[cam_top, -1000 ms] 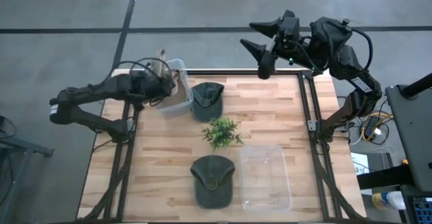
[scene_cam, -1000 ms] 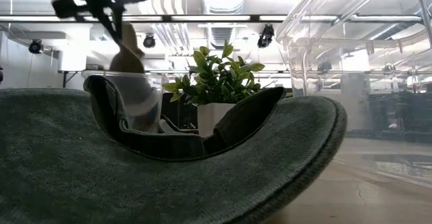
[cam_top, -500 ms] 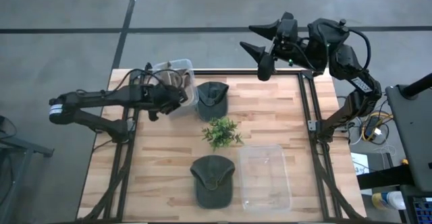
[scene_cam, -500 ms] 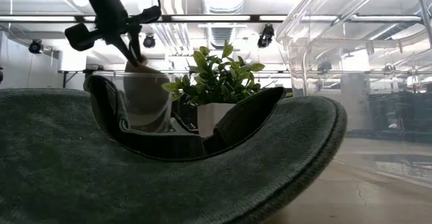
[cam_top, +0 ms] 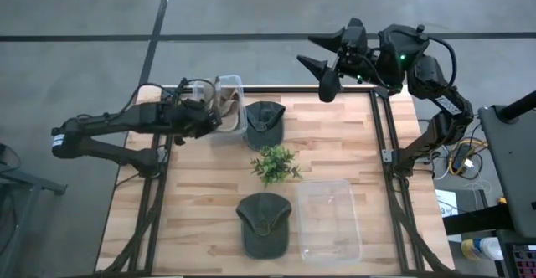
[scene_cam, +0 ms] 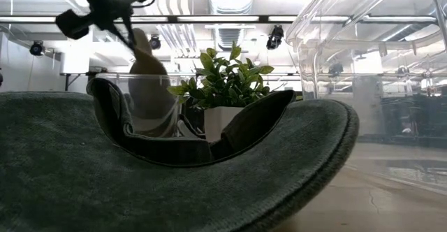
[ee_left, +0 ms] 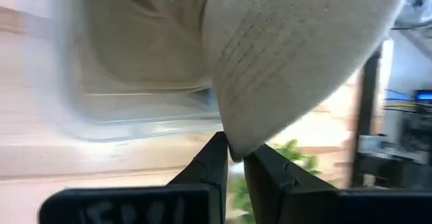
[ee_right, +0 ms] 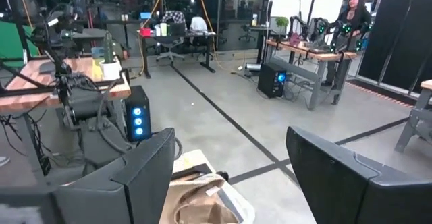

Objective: Pick & Place hat
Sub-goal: Put the brown cap from the bottom transparent bin into the top transparent bin, then put the top green cap into the bottom transparent bin

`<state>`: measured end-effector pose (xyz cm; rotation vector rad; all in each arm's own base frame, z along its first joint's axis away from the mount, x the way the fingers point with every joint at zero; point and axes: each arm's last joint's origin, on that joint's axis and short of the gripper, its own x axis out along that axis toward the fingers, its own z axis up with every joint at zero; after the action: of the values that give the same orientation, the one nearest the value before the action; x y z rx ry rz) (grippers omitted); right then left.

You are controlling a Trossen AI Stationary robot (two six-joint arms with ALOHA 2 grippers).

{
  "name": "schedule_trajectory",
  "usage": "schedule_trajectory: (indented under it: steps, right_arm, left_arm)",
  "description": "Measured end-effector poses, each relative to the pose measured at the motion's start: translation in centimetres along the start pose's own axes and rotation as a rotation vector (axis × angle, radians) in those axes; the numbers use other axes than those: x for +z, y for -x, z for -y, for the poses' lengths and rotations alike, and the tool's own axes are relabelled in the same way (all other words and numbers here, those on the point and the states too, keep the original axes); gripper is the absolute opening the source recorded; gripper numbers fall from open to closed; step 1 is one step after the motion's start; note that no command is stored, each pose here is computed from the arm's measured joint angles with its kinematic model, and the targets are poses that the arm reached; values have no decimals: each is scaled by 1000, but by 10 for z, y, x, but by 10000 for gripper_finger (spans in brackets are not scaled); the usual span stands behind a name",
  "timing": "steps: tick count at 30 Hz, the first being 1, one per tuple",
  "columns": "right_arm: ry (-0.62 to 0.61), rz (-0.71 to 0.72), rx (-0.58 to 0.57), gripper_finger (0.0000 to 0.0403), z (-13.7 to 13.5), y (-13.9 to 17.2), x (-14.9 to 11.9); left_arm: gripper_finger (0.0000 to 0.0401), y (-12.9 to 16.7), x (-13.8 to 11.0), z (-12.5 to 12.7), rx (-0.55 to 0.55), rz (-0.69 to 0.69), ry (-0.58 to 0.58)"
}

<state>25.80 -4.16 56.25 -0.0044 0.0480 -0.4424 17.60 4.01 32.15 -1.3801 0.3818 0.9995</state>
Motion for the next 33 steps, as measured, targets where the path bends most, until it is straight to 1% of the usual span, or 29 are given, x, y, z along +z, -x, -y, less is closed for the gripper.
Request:
schedule_trajectory:
  steps: [2, 4, 6, 9, 11, 15, 22, 24, 26, 29, 33]
  right_arm:
    - [-1, -8, 0, 279, 0, -1, -2]
    - [-17, -16, 1, 277, -1, -4, -3]
    - [-30, -31, 1, 274, -2, -5, -5]
    - [-42, -45, 1, 271, -3, -8, -8]
    - [-37, -69, 0, 269, -3, -8, -10]
    - [-25, -127, -3, 272, -4, -12, -18]
    - [-19, -163, -5, 268, -6, -16, -23]
    - [-8, -189, -6, 267, -5, -16, -26]
    - [-3, -222, -14, 267, -4, -18, -31]
    - [-44, -289, -37, 267, -1, -22, -42]
    - [-116, -421, -90, 266, 2, -31, -66]
  left_arm:
    - [49, -1, 1, -5, 28, 8, -2]
    - [66, -2, 1, -5, 26, 14, 14]
    - [91, -3, 1, -6, 28, 15, 13]
    - [136, -4, 0, -7, 34, 14, -18]
    - [164, -1, 1, -6, 20, 12, -16]
    - [197, 7, 0, -5, -9, -70, -16]
    - [204, 33, 6, 8, -126, -68, -32]
    - [204, 44, 10, 13, -175, -33, -50]
    - [204, 57, 15, 22, -259, 32, -106]
    - [204, 73, 22, 34, -356, 130, -192]
    - [204, 89, 26, 46, -446, 193, -289]
